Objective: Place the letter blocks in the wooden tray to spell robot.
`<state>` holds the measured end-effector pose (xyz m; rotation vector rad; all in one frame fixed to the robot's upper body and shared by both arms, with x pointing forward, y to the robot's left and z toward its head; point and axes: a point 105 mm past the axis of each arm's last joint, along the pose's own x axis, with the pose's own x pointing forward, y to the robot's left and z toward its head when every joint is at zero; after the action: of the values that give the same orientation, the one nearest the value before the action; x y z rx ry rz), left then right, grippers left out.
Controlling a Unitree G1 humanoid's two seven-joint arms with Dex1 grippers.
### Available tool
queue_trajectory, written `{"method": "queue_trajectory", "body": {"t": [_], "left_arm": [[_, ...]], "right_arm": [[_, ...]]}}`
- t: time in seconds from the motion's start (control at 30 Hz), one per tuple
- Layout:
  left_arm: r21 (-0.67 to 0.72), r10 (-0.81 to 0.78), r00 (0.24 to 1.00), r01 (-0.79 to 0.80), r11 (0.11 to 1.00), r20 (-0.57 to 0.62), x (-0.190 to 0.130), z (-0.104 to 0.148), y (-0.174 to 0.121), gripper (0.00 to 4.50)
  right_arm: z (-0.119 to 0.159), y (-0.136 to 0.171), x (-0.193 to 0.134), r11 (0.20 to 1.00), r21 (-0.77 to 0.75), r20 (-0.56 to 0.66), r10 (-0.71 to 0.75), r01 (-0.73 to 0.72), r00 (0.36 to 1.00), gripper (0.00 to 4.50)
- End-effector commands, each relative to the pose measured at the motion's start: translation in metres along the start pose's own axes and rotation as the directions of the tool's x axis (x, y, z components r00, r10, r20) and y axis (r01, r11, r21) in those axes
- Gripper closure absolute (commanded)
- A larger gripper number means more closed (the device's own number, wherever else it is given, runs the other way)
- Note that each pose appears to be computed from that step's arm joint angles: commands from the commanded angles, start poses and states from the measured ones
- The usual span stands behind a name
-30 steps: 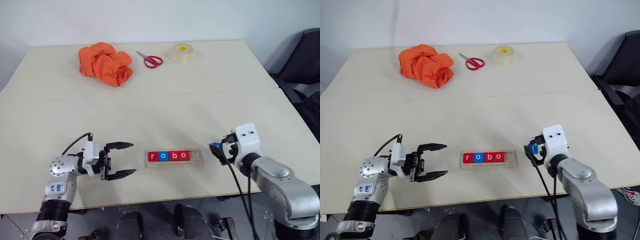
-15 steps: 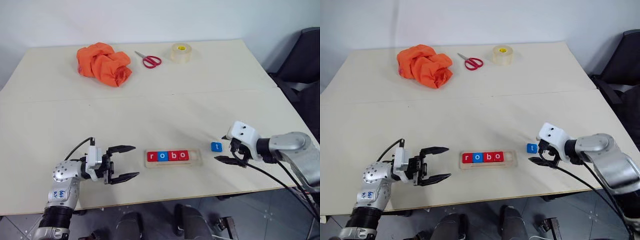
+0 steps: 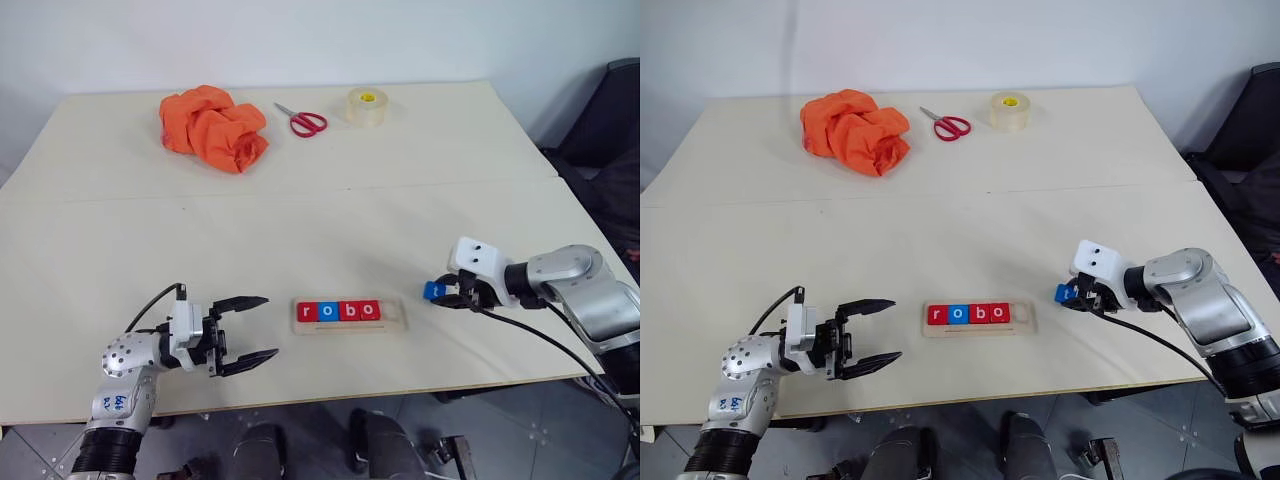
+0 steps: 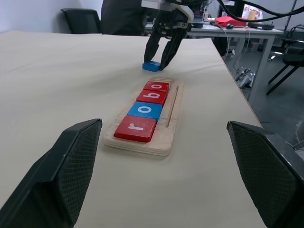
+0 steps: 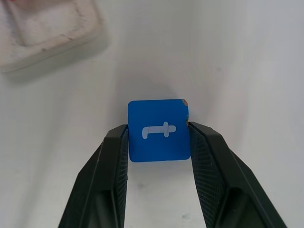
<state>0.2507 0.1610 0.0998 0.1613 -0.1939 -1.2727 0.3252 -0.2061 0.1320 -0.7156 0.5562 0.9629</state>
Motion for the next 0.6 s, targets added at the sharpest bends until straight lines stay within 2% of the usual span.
{"method": "queue_trajectory", "body": {"t": [0.03,0.1,0.33,0.6], "left_arm": [[0.04,-0.008,1.0,0.007,0.999,0.011,0.0,0.007,0.0,0.0],[0.041,-0.009,1.0,0.009,0.999,0.011,0.001,0.007,0.001,0.0],[0.046,-0.012,1.0,0.011,0.999,0.027,0.008,0.007,0.001,0.0],[0.044,0.009,1.0,-0.01,0.999,0.028,0.005,0.006,-0.004,0.0]], "right_arm": [[0.052,0.004,-0.015,0.998,-0.065,0.095,0.03,-0.024,0.995,3.04],[0.064,0.011,-0.015,0.995,-0.086,0.105,0.065,-0.056,0.992,3.04],[0.063,0.04,0.005,0.978,-0.134,0.025,0.165,-0.16,0.986,3.04],[0.062,0.044,0.018,0.963,-0.181,-0.007,0.201,-0.199,0.979,3.04]]}}
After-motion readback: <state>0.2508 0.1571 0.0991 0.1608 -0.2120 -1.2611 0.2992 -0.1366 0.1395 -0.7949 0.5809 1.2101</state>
